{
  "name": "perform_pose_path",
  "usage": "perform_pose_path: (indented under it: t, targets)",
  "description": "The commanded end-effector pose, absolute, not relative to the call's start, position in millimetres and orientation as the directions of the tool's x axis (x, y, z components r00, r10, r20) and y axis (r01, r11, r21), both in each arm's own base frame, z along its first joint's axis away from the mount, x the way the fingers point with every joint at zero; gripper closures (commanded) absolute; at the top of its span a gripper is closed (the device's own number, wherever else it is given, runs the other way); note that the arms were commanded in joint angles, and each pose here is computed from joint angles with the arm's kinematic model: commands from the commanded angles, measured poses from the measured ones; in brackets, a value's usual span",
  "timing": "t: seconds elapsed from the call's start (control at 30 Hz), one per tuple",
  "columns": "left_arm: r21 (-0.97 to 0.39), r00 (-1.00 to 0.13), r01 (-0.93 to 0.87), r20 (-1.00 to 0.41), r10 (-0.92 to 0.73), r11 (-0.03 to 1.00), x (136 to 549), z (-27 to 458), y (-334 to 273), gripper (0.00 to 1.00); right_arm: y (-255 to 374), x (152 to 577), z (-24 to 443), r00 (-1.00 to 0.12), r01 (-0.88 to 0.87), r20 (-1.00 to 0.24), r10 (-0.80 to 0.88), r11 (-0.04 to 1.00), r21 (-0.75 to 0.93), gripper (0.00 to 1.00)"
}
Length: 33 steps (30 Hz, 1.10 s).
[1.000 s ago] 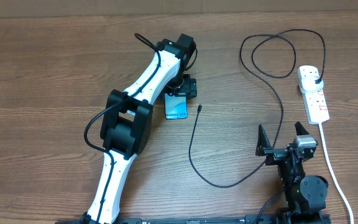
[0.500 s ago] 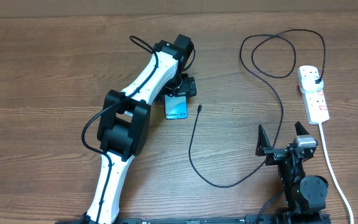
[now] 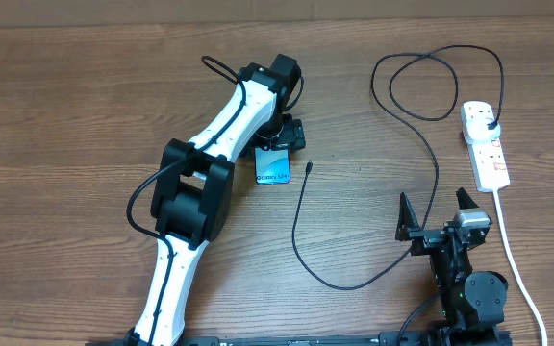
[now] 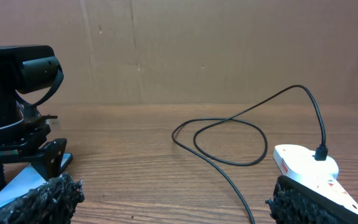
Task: Plug charger to phone and switch on socket
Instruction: 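Close the left gripper on the phone's long edges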
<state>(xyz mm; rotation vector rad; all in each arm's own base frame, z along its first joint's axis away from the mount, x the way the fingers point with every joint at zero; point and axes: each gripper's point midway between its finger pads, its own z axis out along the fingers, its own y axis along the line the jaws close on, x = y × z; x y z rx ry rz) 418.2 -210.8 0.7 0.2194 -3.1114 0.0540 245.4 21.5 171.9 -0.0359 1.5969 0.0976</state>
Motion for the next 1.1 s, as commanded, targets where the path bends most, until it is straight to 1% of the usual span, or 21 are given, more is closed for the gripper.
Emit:
perform_pose_path:
  t: [0.0,0.97,1.0,1.03,1.07]
  targets:
    - [-0.045,-0.976,-0.151,0.164,-0.141,0.988,388.3,-32.0,-220.5,0.00,19.9,245.7,170.2,-0.025,-0.076,-0.999,0.041,0.996,0.043,0.00]
    - [-0.033,-0.976,-0.151,0.166,-0.143,0.988,386.1,-36.5,-217.5,0.00,19.9,245.7,170.2,-0.025,-0.076,-0.999,0.041,0.996,0.043,0.00]
    - [-0.034,-0.976,-0.151,0.165,-0.143,0.988,386.3,-36.6,-217.6,0.03,19.9,245.7,170.2,-0.025,-0.076,-0.999,0.041,0.996,0.043,0.00]
    - [-0.035,-0.976,-0.151,0.164,-0.143,0.988,386.6,-36.6,-217.7,0.10,19.9,245.7,170.2,-0.025,-0.076,-0.999,0.041,0.996,0.043,0.00]
    - [-0.035,-0.976,-0.151,0.164,-0.143,0.988,386.6,-36.6,-217.7,0.13,19.9,245.7,170.2,-0.025,-0.076,-0.999,0.041,0.996,0.043,0.00]
